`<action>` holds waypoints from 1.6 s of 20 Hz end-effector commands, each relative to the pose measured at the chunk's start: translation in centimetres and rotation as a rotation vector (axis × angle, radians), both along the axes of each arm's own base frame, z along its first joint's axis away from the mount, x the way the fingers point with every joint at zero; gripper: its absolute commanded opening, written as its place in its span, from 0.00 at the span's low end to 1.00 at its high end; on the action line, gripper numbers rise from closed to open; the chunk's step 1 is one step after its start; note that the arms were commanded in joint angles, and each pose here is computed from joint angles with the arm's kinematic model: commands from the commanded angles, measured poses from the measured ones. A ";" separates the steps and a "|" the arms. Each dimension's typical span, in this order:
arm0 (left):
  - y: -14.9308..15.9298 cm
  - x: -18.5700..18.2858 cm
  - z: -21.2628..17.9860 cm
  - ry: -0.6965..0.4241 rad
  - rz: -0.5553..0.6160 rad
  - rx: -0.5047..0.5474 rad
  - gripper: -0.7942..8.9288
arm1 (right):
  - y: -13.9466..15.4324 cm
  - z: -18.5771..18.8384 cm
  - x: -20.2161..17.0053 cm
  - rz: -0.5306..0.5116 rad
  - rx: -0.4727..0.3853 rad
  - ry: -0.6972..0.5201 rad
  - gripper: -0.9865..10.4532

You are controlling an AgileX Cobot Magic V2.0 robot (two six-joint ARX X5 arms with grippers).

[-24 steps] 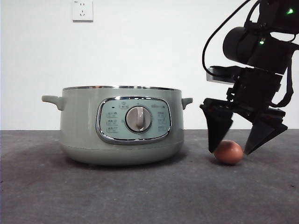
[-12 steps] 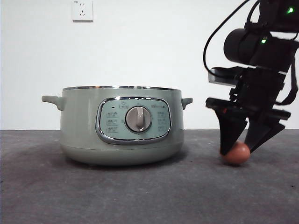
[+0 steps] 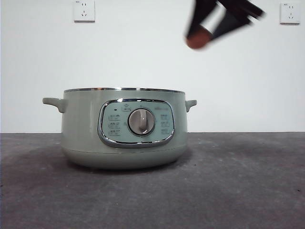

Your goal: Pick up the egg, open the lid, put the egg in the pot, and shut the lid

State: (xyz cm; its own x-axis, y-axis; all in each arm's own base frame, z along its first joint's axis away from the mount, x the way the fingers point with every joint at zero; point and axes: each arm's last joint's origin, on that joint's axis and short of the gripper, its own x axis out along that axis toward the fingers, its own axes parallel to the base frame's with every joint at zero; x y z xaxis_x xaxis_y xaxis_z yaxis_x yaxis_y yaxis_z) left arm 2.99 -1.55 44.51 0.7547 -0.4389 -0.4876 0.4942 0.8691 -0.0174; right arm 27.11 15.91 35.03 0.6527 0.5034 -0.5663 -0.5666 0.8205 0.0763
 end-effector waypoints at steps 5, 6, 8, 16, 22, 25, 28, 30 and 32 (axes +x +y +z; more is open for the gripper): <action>0.1 -0.4 0.6 -0.054 -0.010 -0.014 0.07 | 8.2 0.0 5.0 0.115 -0.001 0.006 0.08; 0.1 -0.4 0.6 -0.054 -0.010 -0.014 0.07 | 9.3 -0.6 5.9 0.124 -0.014 0.020 0.08; 0.1 -0.4 0.6 -0.054 -0.009 -0.014 0.07 | 11.3 -2.3 7.7 0.141 -0.046 0.058 0.08; 0.1 -0.4 0.6 -0.054 -0.009 -0.014 0.07 | 14.7 -10.0 11.2 0.178 -0.202 0.197 0.08; 0.1 -0.4 0.6 -0.056 -0.011 -0.012 0.07 | 14.8 -12.8 11.3 0.192 -0.302 0.276 0.08; 0.1 -0.4 0.6 -0.056 -0.011 -0.011 0.07 | 14.7 -13.3 11.0 0.192 -0.340 0.302 0.08; 0.1 -0.4 0.6 -0.055 -0.011 -0.011 0.07 | 14.6 -13.8 10.7 0.209 -0.377 0.337 0.08; 0.1 -0.5 0.5 -0.048 -0.013 -0.006 0.07 | 14.5 -13.8 10.7 0.210 -0.382 0.344 0.08; 0.1 -0.5 0.5 -0.047 -0.015 -0.002 0.07 | 14.5 -13.8 10.7 0.207 -0.379 0.345 0.23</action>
